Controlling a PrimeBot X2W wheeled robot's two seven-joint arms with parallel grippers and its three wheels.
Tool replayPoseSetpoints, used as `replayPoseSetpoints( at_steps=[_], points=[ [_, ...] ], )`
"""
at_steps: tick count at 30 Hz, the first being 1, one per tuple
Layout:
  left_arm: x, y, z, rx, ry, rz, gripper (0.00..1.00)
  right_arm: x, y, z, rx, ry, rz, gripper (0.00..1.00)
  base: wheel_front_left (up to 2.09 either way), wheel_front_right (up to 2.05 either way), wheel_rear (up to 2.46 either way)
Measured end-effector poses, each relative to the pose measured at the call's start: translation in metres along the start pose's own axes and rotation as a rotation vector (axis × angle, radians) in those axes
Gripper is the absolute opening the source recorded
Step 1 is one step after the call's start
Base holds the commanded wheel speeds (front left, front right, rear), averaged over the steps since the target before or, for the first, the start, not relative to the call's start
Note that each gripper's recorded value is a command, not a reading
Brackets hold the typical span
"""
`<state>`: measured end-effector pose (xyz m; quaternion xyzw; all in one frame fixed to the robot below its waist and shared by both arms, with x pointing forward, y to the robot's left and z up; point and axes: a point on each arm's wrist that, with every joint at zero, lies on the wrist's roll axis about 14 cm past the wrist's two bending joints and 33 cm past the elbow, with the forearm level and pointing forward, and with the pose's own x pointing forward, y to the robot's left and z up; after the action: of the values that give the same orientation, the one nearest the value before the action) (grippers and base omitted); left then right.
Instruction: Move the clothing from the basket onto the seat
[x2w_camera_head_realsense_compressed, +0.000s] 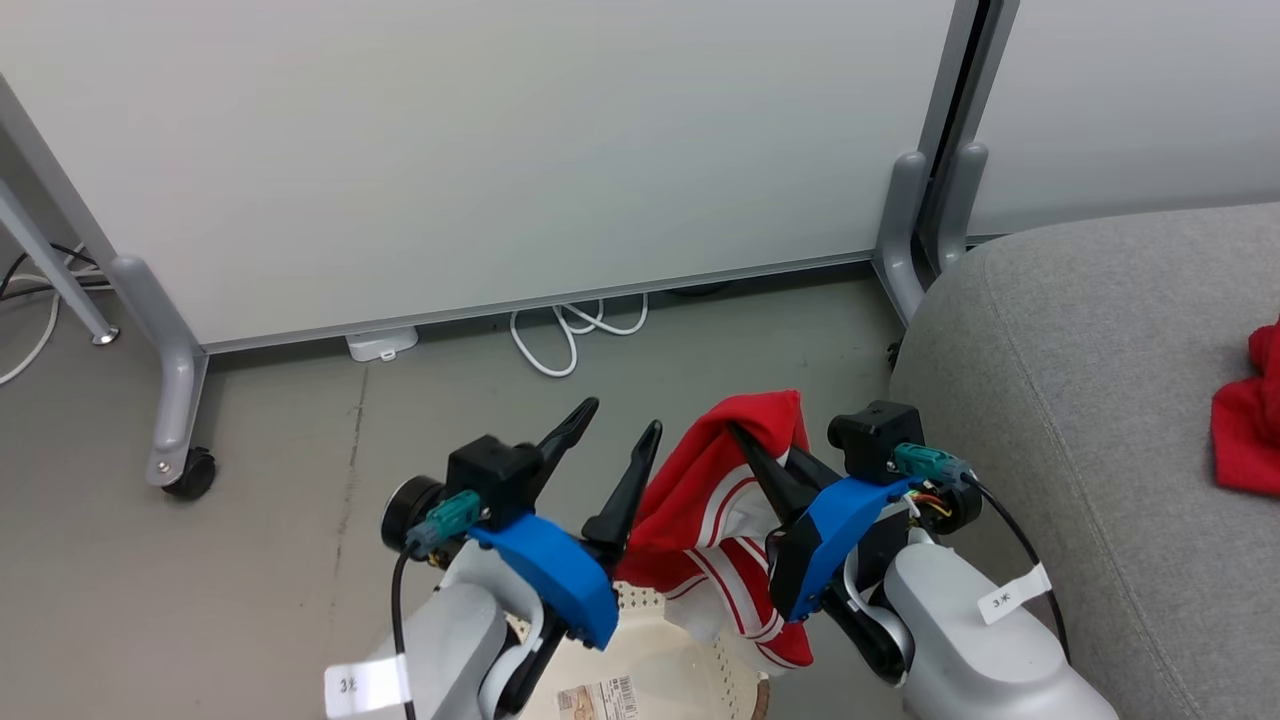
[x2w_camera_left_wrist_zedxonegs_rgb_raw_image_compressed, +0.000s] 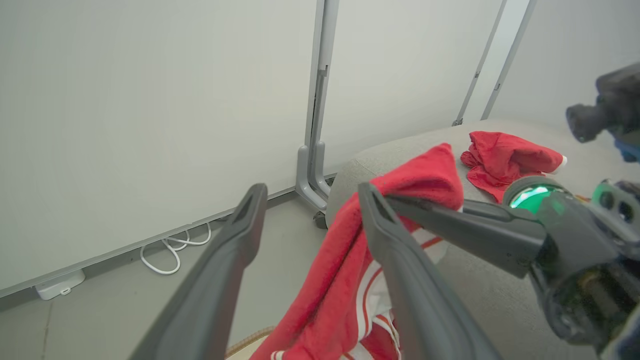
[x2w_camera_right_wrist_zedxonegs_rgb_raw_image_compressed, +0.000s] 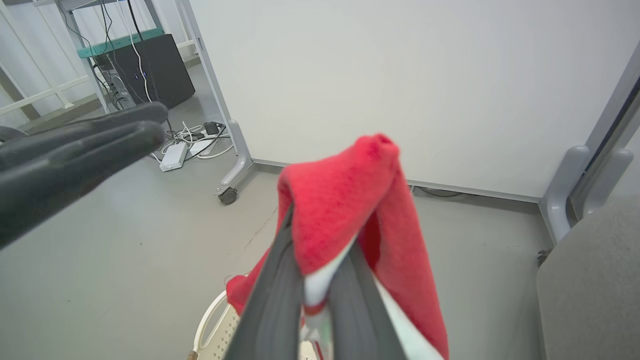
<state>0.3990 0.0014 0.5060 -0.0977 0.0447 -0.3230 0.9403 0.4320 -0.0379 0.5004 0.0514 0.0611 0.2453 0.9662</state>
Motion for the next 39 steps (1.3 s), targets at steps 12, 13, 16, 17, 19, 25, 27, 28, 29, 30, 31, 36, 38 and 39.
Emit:
replayPoseSetpoints(
  at_steps=[12, 13, 16, 17, 19, 25, 27, 28, 29, 30, 31, 36, 38, 39],
  points=[
    [-0.041, 0.031, -0.012, 0.01, -0.038, 0.136, 1.0, 0.003, -0.002, -0.006, 0.009, 0.009, -0.005, 0.0, 0.0, 0.0, 0.0],
    [-0.043, 0.033, -0.013, 0.009, -0.041, 0.144, 1.0, 0.003, -0.002, -0.005, 0.008, 0.006, -0.006, 0.0, 0.0, 0.0, 0.0],
    [-0.05, 0.035, -0.014, 0.0, -0.049, 0.167, 1.0, 0.003, -0.003, -0.004, 0.009, 0.002, -0.01, 0.0, 0.0, 0.0, 0.0],
    [-0.052, 0.036, -0.016, -0.003, -0.049, 0.175, 1.0, 0.003, -0.003, -0.004, 0.009, 0.001, -0.011, 0.0, 0.0, 0.0, 0.0],
    [-0.055, 0.038, -0.019, -0.006, -0.044, 0.188, 1.0, 0.003, -0.005, -0.003, 0.01, -0.002, -0.015, 0.0, 0.0, 0.0, 0.0],
    [-0.058, 0.036, -0.025, -0.007, -0.033, 0.19, 1.0, 0.001, -0.01, -0.005, 0.018, 0.003, -0.031, 0.0, 0.0, 0.0, 0.0],
    [-0.057, 0.034, -0.025, -0.007, -0.034, 0.181, 1.0, 0.0, -0.012, -0.004, 0.021, -0.001, -0.039, 0.0, 0.0, 0.0, 0.0],
    [-0.056, 0.034, -0.024, -0.007, -0.035, 0.179, 1.0, -0.001, -0.013, -0.005, 0.02, 0.0, -0.041, 0.0, 0.0, 0.0, 0.0],
    [-0.056, 0.033, -0.024, -0.008, -0.035, 0.176, 1.0, -0.002, -0.013, -0.004, 0.021, -0.001, -0.044, 0.0, 0.0, 0.0, 0.0],
    [-0.055, 0.032, -0.025, -0.008, -0.034, 0.172, 1.0, -0.002, -0.014, -0.005, 0.023, -0.002, -0.046, 0.0, 0.0, 0.0, 0.0],
    [-0.054, 0.031, -0.025, -0.01, -0.033, 0.168, 1.0, -0.003, -0.015, -0.005, 0.024, -0.001, -0.049, 0.0, 0.0, 0.0, 0.0],
    [-0.047, 0.025, -0.028, -0.017, -0.025, 0.142, 1.0, -0.009, -0.023, -0.004, 0.027, -0.003, -0.073, 0.0, 0.0, 0.0, 0.0],
    [-0.044, 0.022, -0.029, -0.018, -0.02, 0.128, 1.0, -0.012, -0.027, -0.003, 0.028, -0.006, -0.087, 0.0, 0.0, 0.0, 0.0],
    [-0.042, 0.02, -0.03, -0.019, -0.017, 0.119, 1.0, -0.014, -0.031, -0.003, 0.03, -0.008, -0.097, 0.0, 0.0, 0.0, 0.0]
  ],
)
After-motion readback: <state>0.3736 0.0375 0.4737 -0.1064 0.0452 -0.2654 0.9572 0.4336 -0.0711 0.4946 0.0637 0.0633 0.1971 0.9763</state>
